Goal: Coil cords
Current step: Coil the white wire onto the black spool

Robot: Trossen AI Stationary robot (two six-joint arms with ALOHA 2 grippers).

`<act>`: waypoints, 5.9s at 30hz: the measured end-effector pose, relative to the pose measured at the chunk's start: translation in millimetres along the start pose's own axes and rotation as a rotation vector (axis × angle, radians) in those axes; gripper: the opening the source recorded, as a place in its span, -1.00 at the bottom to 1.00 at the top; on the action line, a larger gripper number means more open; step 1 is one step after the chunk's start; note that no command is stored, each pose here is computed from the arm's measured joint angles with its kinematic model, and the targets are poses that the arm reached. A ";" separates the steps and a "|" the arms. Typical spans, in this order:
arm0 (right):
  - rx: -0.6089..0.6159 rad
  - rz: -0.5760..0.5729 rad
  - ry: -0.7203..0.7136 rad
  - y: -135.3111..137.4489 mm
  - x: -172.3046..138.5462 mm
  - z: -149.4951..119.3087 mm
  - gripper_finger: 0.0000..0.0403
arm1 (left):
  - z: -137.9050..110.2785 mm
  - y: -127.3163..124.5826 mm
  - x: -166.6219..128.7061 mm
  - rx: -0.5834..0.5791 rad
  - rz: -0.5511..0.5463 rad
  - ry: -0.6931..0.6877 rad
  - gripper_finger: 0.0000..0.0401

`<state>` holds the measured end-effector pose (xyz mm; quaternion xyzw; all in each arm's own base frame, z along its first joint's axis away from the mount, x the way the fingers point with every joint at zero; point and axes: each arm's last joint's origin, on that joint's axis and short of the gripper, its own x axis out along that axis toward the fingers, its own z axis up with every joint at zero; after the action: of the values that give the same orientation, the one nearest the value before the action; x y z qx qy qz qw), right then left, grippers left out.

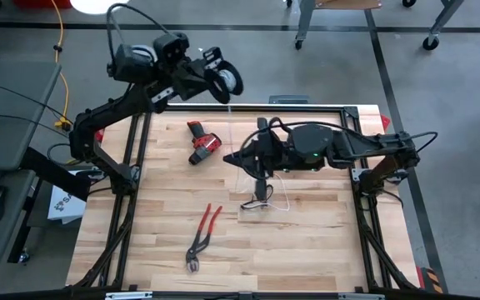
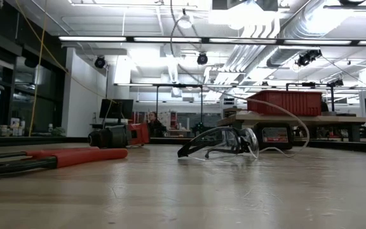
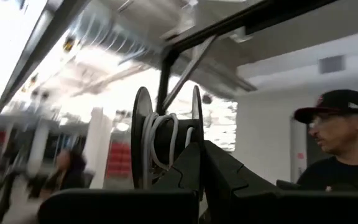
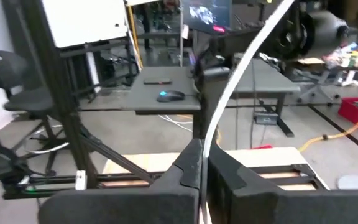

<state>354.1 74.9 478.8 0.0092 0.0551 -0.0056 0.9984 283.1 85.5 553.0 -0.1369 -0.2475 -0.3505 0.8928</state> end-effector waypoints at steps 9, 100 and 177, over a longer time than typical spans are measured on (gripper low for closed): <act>-0.002 0.049 -0.012 13.7 -22.4 9.2 -1.00 | -1.9 -6.6 -8.3 -0.051 0.190 0.156 -1.00; 0.395 0.222 -0.186 -65.4 -26.8 39.2 -1.00 | -47.6 -28.6 55.2 -0.474 -0.231 -0.322 -1.00; 0.025 -0.130 0.118 -46.3 -8.5 -3.3 -0.20 | 8.2 -31.9 15.0 0.222 0.022 -0.182 -1.00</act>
<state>344.7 28.8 475.6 0.0185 0.1143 -0.0703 0.9908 267.6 57.8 570.3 -0.0713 -0.3630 -0.2975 0.8801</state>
